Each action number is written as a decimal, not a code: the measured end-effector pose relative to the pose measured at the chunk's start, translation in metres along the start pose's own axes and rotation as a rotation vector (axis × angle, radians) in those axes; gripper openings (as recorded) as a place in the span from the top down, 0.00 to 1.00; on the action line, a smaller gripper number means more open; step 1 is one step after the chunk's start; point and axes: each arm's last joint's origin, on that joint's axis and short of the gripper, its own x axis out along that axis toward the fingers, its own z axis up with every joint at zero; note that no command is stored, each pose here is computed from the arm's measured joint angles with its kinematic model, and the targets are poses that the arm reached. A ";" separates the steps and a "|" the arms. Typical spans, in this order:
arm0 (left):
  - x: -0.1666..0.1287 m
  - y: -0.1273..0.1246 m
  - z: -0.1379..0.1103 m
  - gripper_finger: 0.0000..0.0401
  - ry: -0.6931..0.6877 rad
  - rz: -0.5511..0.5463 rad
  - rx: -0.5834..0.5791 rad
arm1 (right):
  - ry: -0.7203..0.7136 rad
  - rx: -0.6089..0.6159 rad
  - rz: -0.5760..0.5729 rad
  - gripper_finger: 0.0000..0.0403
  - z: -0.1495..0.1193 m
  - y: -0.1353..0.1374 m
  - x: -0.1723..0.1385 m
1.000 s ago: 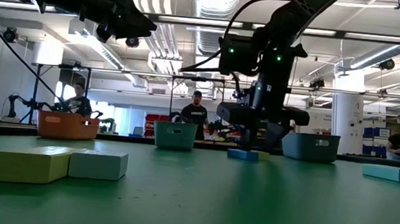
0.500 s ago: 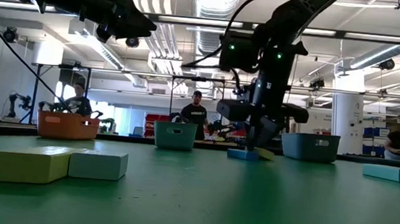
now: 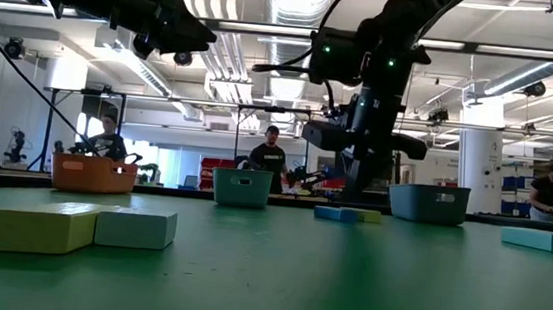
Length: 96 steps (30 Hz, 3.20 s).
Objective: Sort & place blocks by color
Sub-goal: Put the yellow block into the gray bin
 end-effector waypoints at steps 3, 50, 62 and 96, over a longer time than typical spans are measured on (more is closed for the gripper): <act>0.000 0.000 0.000 0.60 0.000 0.000 0.000 | -0.002 -0.003 0.001 0.98 0.000 0.000 -0.001; 0.000 0.000 -0.001 0.60 0.006 0.000 0.001 | 0.046 -0.056 -0.030 0.65 0.000 0.001 0.024; 0.000 0.000 -0.001 0.60 0.003 0.000 0.001 | -0.001 -0.110 -0.155 0.68 0.022 -0.005 -0.015; 0.000 0.000 -0.001 0.60 0.004 0.000 0.001 | -0.008 0.228 -0.364 0.60 0.028 -0.142 -0.012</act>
